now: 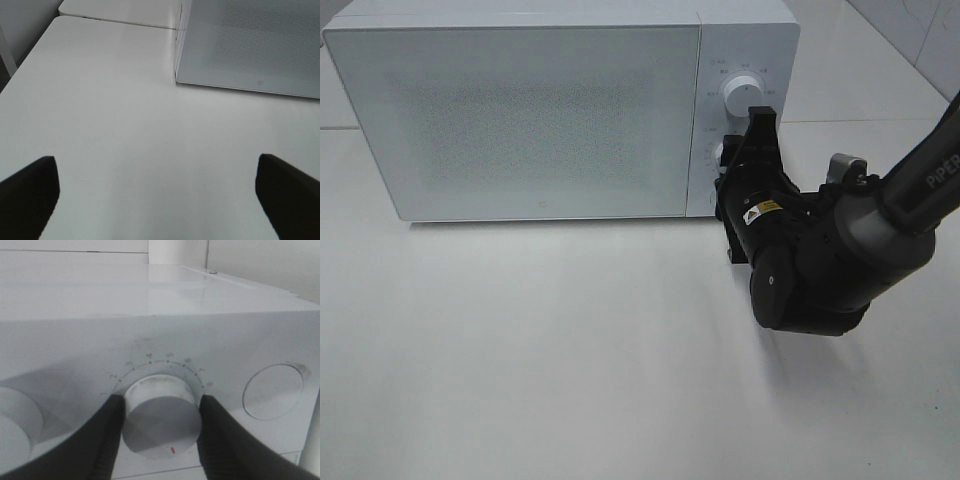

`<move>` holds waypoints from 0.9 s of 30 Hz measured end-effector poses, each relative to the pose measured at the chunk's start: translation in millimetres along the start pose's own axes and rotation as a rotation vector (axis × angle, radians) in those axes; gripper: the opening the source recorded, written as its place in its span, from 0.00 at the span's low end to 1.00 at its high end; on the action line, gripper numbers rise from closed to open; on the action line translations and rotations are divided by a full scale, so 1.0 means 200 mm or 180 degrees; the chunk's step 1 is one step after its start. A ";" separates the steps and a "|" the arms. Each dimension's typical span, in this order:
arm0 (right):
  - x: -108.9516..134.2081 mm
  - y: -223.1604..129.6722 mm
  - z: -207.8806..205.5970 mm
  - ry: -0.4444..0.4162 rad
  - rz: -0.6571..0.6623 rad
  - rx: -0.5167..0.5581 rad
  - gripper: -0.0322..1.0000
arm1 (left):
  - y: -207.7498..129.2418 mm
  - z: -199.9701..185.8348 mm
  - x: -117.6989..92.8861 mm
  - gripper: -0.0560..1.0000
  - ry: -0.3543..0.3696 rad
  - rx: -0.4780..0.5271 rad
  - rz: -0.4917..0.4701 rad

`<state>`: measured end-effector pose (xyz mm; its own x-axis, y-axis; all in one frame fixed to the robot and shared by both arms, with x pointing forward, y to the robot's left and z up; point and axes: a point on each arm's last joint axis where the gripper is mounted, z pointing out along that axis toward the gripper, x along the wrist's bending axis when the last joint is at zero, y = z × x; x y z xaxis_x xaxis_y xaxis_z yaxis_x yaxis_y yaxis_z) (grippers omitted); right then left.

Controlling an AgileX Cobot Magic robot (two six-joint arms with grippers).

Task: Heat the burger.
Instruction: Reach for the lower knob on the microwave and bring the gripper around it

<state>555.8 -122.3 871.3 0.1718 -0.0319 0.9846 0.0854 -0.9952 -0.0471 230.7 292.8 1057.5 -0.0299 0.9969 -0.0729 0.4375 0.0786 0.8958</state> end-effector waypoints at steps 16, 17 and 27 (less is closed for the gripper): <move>0.00 0.00 0.00 0.0006 0.0614 0.0000 0.43 | 0.00 0.00 0.00 0.99 0.0000 0.0000 0.0000; 0.00 0.00 0.00 0.0006 0.0614 0.0000 0.43 | 0.00 0.00 0.00 0.99 0.0000 0.0000 0.0000; 0.00 0.00 0.00 0.0006 0.0586 0.0000 0.43 | 0.00 0.00 0.00 0.99 0.0000 0.0000 0.0000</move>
<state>555.8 -122.4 871.5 0.1825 -0.2136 0.9597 0.0526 -0.9726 -0.2265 230.7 292.8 1057.5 -0.0299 0.9969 -0.0729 0.4375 0.0786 0.8958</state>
